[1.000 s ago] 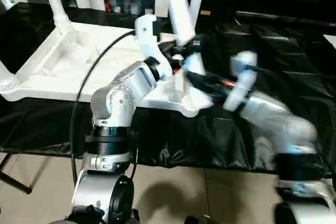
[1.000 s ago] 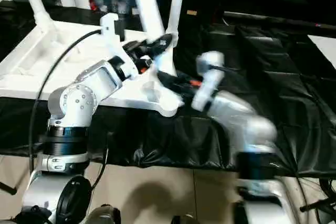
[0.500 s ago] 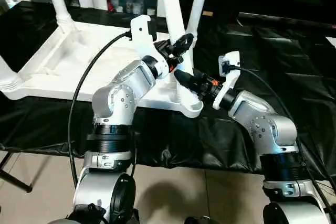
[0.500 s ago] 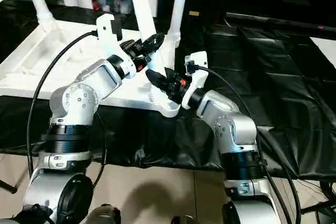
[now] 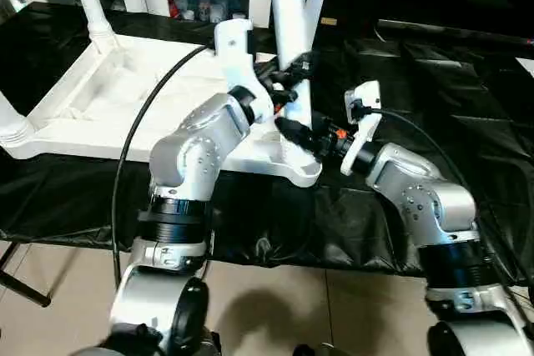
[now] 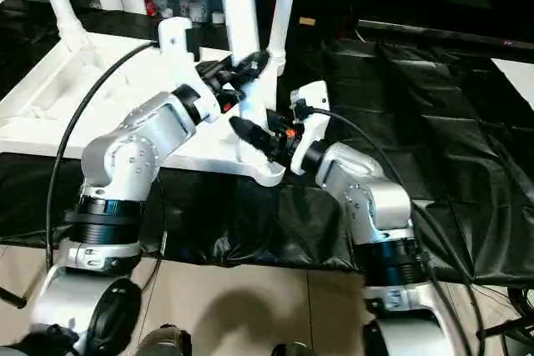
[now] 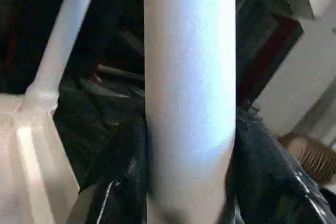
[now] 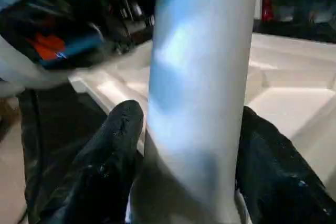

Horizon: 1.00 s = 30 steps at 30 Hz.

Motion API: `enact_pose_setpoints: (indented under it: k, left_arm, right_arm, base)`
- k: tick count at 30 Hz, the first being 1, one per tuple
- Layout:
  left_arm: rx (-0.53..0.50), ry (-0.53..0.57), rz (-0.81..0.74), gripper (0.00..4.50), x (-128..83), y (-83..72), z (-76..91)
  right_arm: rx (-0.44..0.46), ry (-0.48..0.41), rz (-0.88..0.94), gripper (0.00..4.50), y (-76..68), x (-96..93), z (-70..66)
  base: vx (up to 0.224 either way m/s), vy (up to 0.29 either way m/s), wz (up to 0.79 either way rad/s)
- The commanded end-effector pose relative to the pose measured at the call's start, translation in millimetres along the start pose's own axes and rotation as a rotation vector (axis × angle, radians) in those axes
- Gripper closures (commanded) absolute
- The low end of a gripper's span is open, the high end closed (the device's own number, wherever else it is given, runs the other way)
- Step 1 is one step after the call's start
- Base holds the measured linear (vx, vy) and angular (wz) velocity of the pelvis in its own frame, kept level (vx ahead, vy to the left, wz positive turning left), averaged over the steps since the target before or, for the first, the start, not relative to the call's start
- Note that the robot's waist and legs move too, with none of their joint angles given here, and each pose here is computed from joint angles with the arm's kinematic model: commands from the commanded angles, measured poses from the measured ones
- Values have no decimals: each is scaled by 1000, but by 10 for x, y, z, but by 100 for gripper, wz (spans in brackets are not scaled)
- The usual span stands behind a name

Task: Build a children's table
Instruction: Pick table leg

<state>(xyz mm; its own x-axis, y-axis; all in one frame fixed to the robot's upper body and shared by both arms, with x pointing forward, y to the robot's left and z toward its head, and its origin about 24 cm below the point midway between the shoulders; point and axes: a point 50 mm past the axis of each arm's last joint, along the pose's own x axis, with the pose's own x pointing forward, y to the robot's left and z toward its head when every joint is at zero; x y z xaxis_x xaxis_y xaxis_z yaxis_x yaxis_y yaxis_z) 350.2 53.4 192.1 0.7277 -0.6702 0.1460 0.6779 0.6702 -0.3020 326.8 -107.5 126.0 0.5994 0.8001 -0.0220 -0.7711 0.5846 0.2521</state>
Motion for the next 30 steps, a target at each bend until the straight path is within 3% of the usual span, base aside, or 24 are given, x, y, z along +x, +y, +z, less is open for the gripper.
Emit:
enact_pose_setpoints:
  k: [1, 7, 16, 30]
  left_arm:
    - [75, -16, -53, 260, 15, -97, 50]
    - [112, -3, -90, 260, 11, -111, 33]
    - [157, 32, -149, 260, -19, -141, -28]
    - [156, 36, -224, 260, -37, -226, -51]
  right_arm:
    - [-23, 41, 25, 134, 4, -4, 92]
    - [-25, 112, 49, 125, -51, -59, 157]
    - [-30, 138, 79, 125, -97, -113, 261]
    - [49, 213, 111, 125, -102, -90, 162]
  base:
    - [0, 0, 0]
    - [0, 0, 0]
    - [0, 0, 0]
    - [0, 0, 0]
